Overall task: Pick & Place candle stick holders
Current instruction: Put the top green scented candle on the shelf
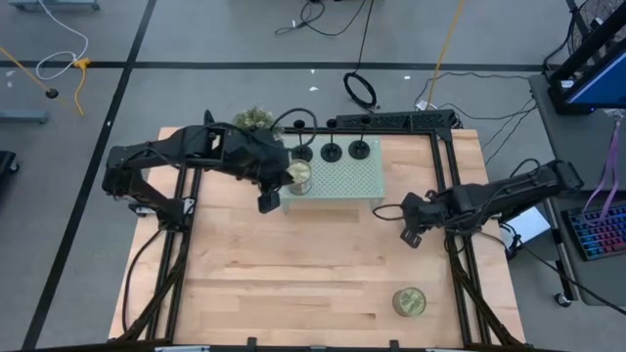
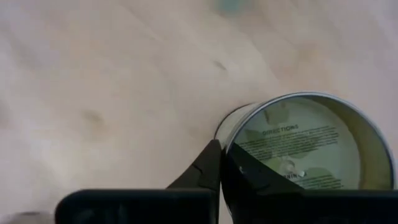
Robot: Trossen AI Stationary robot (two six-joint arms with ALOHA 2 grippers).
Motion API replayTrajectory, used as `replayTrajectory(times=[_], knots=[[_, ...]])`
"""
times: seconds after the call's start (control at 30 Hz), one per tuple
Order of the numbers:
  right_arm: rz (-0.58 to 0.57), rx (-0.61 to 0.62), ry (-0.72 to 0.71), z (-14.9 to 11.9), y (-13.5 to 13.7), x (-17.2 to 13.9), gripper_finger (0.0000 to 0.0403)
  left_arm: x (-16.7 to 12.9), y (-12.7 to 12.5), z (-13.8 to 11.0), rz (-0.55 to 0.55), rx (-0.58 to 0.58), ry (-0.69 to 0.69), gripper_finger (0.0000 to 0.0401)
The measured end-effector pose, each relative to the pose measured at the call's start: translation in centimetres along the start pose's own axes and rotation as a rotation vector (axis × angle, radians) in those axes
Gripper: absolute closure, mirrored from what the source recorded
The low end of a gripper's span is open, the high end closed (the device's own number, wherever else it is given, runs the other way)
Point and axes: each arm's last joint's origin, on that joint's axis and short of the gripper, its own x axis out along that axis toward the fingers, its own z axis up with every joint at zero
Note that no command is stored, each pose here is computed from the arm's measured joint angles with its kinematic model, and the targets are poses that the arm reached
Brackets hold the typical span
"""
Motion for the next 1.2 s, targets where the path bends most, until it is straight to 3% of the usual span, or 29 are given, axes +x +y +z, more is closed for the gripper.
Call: replayTrajectory(times=[0.23,0.33,0.53,0.67,0.8,1.03,1.2], knots=[[0.222,-0.05,-0.037,0.3,2.3,-2.3,0.0401,-1.9,-1.7,-0.7,-0.049,-0.02,-0.001,0.0357],[0.381,-0.094,-0.127,0.7,4.3,-2.9,0.0402,-2.7,-2.4,-1.5,-0.058,-0.018,0.042,0.0357],[0.581,-0.283,-0.372,2.0,7.5,-3.8,0.0402,-3.5,-3.6,-2.7,0.052,-0.034,0.079,0.0357],[0.571,-0.374,-0.544,4.0,8.6,-3.9,0.0402,-3.9,-4.2,-3.3,0.113,-0.025,0.098,0.0357],[0.504,-0.414,-0.593,6.9,9.2,-5.8,0.0402,-4.0,-4.7,-3.5,0.128,-0.023,0.102,0.0357],[0.317,-0.477,-0.551,13.0,9.7,-8.2,0.0403,-4.1,-5.1,-3.6,0.122,-0.016,0.1,0.0357],[0.233,-0.482,-0.454,16.7,8.9,-6.7,0.0403,-4.1,-5.1,-3.6,0.122,-0.017,0.1,0.0357]])
